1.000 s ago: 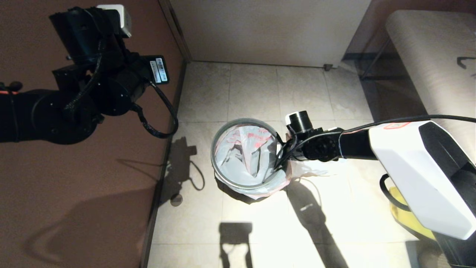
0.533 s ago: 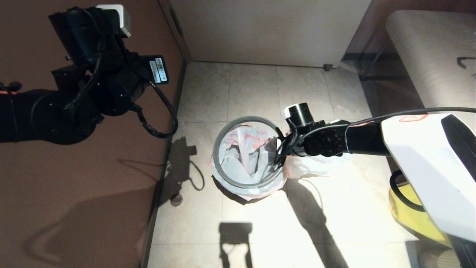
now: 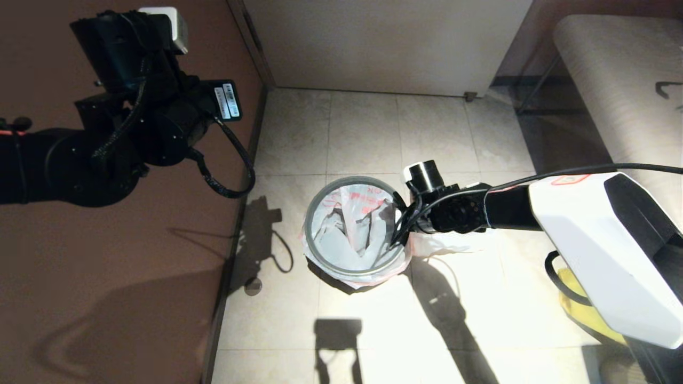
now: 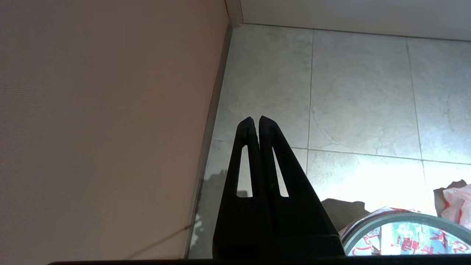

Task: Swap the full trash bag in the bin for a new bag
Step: Place the trash can ring on the trash can

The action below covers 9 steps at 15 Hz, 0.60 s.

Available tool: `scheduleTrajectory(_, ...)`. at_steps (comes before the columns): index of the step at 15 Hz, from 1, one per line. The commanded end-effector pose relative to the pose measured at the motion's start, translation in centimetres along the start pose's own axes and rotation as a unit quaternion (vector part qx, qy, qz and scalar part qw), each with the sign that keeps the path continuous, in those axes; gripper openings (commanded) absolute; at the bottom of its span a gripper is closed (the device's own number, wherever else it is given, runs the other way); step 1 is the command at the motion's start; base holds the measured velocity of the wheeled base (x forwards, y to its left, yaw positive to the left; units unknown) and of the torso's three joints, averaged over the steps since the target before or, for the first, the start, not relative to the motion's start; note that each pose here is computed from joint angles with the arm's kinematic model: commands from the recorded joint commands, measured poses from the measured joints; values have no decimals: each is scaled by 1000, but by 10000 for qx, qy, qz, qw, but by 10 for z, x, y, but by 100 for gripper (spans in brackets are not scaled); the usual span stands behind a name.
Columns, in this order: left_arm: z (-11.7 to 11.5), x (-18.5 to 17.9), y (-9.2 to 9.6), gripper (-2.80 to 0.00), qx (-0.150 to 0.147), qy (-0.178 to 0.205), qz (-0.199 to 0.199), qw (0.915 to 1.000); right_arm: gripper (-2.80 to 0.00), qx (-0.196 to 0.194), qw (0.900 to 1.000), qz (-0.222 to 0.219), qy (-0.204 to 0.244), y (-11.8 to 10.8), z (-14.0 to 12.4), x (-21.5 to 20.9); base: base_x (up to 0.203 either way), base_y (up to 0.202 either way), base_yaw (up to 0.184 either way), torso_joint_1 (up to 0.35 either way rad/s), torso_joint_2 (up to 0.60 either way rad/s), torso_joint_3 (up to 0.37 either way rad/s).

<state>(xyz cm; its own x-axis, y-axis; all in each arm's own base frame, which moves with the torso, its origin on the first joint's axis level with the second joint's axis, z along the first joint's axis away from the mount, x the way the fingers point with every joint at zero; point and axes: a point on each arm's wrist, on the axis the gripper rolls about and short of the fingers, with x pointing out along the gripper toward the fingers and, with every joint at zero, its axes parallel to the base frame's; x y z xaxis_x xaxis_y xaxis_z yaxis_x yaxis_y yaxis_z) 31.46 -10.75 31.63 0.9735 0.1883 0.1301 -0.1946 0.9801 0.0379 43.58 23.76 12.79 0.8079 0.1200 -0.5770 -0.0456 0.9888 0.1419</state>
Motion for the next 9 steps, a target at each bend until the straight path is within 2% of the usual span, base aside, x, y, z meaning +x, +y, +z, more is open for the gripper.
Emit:
scheduleTrajectory(1,0,0,0,-280,-1,-6,15,10000,-280,-36,9999,-39,99,1,-8,7,0,0,0,0,0,0)
scheduleTrajectory(9,0,1,-1,-280,-1,-5,15,10000,-280,-20,10000,1,-55,4,-8,11,0,0,0,0,0,0)
